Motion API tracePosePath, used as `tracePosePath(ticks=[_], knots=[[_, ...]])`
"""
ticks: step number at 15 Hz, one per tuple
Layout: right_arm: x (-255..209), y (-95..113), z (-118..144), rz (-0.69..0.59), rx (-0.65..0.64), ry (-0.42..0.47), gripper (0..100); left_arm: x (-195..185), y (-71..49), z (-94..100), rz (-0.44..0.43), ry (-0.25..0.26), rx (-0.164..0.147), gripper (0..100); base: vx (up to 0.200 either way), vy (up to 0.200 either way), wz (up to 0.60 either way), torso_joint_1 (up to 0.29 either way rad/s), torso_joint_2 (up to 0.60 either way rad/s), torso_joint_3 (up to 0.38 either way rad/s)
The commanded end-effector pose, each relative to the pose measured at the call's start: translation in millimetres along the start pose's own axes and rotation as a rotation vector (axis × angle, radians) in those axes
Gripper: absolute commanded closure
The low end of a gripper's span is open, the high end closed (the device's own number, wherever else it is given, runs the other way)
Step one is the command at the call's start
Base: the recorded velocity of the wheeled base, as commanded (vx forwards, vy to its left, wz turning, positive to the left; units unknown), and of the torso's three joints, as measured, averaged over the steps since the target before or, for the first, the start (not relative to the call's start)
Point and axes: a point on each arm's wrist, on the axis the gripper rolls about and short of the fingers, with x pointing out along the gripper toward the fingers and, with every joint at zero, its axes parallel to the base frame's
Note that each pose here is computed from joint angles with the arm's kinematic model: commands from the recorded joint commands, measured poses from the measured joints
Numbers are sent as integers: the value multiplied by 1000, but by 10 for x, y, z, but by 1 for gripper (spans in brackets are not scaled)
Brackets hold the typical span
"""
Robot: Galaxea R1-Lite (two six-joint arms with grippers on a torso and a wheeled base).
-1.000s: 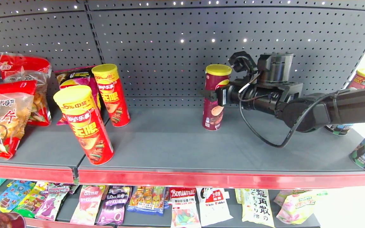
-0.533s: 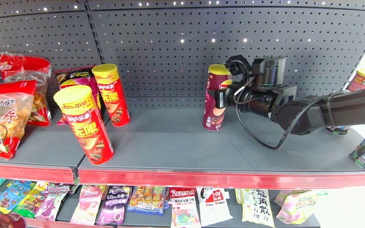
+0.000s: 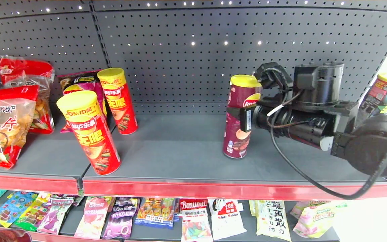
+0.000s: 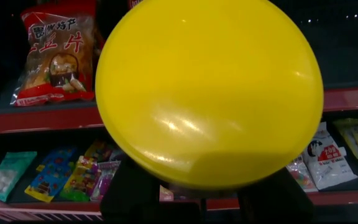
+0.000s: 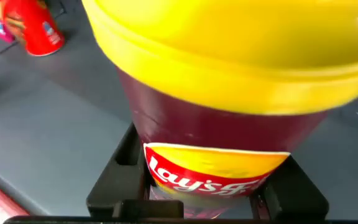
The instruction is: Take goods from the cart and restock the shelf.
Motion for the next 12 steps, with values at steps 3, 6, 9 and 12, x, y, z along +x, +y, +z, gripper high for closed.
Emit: tracePosePath(ticks=[3,6,9,12], knots=[[-308,197,65,-154,116,-44,100,-6,-2,-20,0,-2,0,100,0,0,0,0,0,0],[-349,281,7,-247,107,-34,100,-2,-3,-27,-1,1,0,100,0,0,0,0,0,0],[-315,477,-96,-343,114,-20,100,0,-5,-44,-2,4,0,100,0,0,0,0,0,0],[-225,555,-169,-337,103,-6,100,-7,-4,-46,0,0,0,100,0,0,0,0,0,0]])
